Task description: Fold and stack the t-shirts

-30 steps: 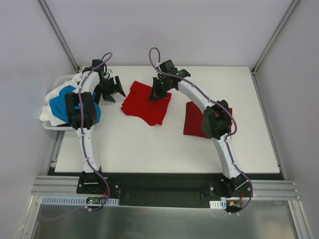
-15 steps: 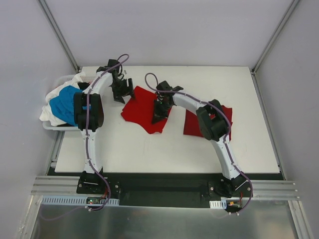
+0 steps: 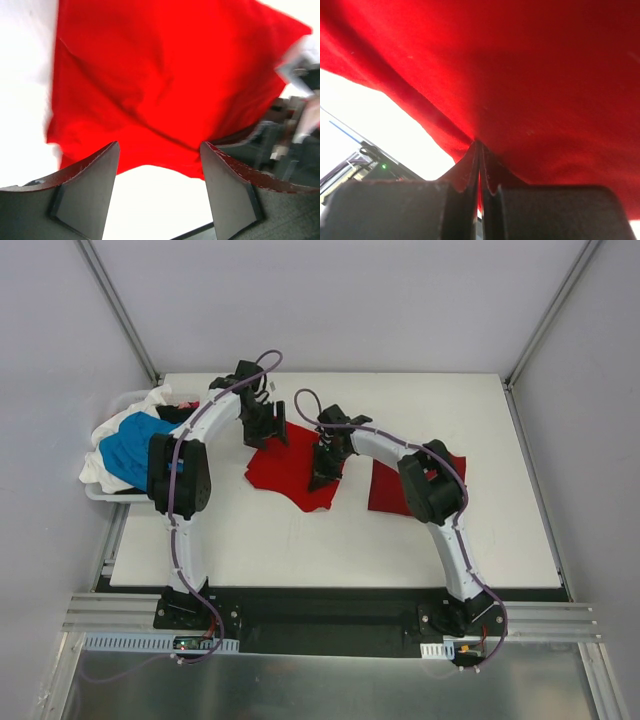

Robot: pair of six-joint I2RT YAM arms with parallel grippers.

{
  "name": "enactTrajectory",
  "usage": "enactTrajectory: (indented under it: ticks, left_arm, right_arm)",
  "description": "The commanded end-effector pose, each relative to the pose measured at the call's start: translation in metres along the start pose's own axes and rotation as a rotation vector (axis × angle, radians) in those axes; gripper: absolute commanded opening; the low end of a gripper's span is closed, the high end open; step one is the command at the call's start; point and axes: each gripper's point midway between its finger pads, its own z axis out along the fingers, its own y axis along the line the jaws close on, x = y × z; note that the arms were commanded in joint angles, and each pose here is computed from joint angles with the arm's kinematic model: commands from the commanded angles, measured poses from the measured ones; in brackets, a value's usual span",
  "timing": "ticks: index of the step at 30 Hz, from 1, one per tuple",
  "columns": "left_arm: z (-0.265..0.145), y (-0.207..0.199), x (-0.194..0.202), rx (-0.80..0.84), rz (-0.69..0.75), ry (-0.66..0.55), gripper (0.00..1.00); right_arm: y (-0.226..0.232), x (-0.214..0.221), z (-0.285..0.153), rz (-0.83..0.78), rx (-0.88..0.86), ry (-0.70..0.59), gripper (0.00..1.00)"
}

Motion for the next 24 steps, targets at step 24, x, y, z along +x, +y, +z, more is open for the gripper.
enactTrajectory:
  ticks: [24]
  left_arm:
    - [-0.016,0.013,0.027,-0.046,0.025,-0.031,0.66]
  right_arm:
    - [-0.027,-0.016,-0.072,-0.006,0.02,-0.011,0.11]
